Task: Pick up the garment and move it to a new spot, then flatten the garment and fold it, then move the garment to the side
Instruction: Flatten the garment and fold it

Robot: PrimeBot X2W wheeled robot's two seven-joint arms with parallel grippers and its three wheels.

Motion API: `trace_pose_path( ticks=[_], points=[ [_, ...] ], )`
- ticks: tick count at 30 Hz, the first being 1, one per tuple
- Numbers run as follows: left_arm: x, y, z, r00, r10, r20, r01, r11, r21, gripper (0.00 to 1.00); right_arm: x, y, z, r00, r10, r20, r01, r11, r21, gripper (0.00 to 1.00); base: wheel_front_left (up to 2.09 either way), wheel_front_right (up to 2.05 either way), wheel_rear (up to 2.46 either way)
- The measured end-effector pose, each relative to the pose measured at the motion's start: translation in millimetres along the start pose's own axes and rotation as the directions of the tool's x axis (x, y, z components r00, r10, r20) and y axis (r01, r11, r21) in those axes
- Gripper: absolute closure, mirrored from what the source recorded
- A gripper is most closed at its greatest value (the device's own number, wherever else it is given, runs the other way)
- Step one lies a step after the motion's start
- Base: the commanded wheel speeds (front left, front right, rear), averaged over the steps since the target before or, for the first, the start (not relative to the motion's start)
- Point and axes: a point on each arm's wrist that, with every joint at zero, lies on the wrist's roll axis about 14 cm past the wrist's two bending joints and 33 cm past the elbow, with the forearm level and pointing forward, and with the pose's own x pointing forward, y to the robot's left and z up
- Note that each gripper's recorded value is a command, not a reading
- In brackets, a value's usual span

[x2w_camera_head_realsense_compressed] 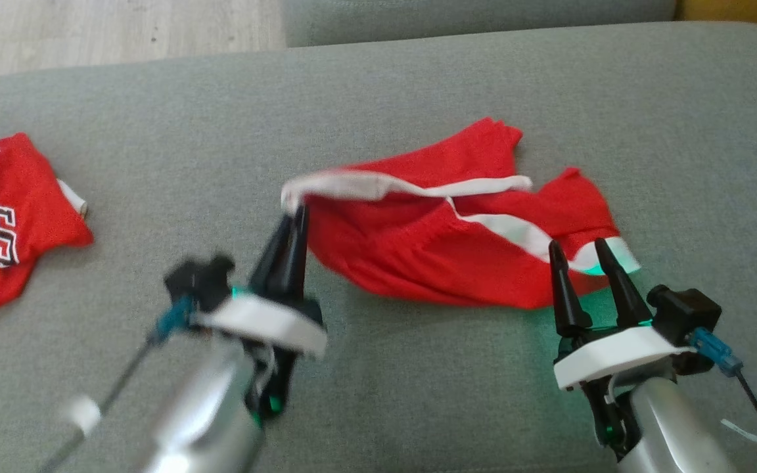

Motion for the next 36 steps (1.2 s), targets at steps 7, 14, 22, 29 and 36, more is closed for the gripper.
trace_pose_path(
  ticks=[7,14,22,29,36],
  points=[
    [67,-69,101,0.945,-0.307,0.117,0.257,0.912,0.320,1.00,-8,-10,3,0.999,-0.037,0.012,0.036,0.999,0.030,0.00,0.00,0.00,0.00],
    [85,-169,166,0.806,-0.564,0.179,0.456,0.785,0.419,1.00,-19,-29,3,0.995,-0.102,0.013,0.101,0.993,0.055,0.00,0.00,0.00,0.00],
    [72,-137,144,0.861,-0.489,0.143,0.431,0.849,0.306,1.00,-16,-20,-5,0.997,-0.076,-0.006,0.076,0.994,0.077,0.00,0.00,0.00,0.00],
    [35,42,85,0.996,0.035,0.083,-0.045,0.991,0.124,1.00,-3,-4,-11,0.999,-0.025,-0.025,0.027,0.997,0.076,0.00,0.00,0.00,0.00],
    [-25,125,24,0.950,0.311,-0.036,-0.308,0.949,0.065,0.00,2,0,-16,0.999,-0.008,-0.041,0.011,0.998,0.060,0.00,0.00,0.00,0.00]
  ],
)
